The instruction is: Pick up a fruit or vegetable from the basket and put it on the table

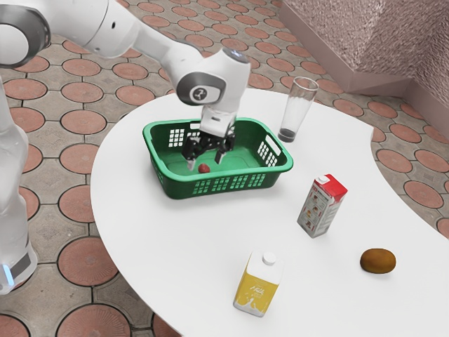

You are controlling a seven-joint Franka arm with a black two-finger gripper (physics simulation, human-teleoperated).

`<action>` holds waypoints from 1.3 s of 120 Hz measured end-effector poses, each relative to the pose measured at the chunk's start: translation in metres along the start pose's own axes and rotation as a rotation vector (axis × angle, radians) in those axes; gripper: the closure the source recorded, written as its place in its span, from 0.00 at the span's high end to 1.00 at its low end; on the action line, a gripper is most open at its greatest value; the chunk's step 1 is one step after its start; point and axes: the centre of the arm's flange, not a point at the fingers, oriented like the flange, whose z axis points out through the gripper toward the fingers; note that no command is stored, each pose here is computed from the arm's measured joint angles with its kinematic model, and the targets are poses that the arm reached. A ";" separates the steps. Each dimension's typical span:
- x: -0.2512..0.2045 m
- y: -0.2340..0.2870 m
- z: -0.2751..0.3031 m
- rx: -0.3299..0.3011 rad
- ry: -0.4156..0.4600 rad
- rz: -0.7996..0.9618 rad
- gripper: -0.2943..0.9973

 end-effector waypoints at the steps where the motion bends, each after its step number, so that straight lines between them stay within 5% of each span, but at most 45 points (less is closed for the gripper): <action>1: 0.000 0.000 0.000 0.000 0.000 0.001 0.77; 52: -0.004 0.000 0.007 -0.005 0.000 0.022 0.74; 156: -0.009 -0.010 0.017 0.020 0.010 0.007 0.40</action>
